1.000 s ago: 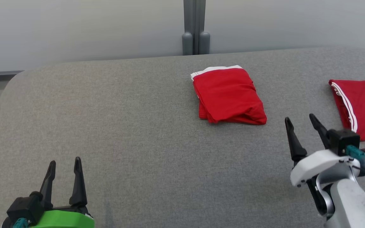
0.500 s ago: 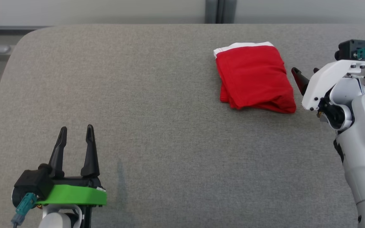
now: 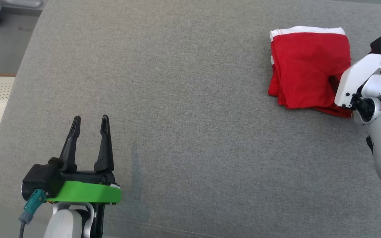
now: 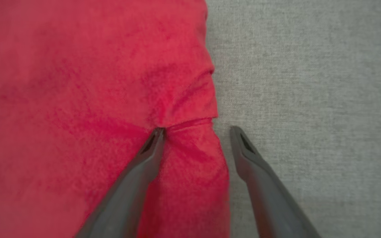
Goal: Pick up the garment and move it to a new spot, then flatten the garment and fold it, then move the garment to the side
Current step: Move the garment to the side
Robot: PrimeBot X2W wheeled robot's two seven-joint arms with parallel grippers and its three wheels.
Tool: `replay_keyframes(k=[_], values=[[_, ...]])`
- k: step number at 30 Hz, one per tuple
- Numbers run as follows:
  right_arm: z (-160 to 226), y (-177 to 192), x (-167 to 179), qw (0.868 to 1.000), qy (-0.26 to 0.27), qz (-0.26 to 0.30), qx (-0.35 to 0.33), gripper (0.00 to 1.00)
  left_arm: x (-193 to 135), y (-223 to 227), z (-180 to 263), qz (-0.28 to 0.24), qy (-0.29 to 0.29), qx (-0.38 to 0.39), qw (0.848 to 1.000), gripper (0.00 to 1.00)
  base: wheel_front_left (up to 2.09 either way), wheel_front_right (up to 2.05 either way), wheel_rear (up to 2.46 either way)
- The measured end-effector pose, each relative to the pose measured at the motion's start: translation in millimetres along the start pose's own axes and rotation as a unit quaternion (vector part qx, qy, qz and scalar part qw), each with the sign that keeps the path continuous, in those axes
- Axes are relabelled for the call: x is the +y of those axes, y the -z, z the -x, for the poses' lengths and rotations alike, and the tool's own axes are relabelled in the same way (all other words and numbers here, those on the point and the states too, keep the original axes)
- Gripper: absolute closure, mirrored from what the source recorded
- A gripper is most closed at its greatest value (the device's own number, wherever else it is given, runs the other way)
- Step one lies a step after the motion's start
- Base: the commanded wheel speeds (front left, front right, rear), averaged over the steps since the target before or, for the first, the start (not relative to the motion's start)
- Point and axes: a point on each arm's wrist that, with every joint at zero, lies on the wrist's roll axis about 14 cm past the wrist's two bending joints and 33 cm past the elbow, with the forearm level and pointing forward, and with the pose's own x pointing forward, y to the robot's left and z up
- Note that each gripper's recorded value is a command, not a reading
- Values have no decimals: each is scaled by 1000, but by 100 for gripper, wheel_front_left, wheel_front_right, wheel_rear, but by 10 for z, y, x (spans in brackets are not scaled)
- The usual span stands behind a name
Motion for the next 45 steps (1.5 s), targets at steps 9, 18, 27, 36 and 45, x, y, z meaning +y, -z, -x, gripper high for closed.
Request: replay_keyframes(k=[9, 18, 27, 36, 45], values=[[31, -138, 213, 997, -20, 64, -32, 100, 14, 42, -5, 3, -3, 5, 1000, 0, 0, 0, 0], [642, -543, -76, 988, -2, 143, -56, 100, -215, 80, -52, 15, 33, 7, 999, 0, 0, 0, 0], [1411, -674, -1124, 980, 105, 155, -65, 100, -662, 91, -249, 30, 99, 0, 995, 0, 0, 0, 0], [1640, -392, -2094, 970, 209, 124, -31, 100, -852, 263, -504, 31, 136, 14, 990, 0, 0, 0, 0], [1636, -225, -2803, 934, 303, 188, -2, 100, -859, 489, -729, 22, 148, 30, 988, 0, 0, 0, 0]])
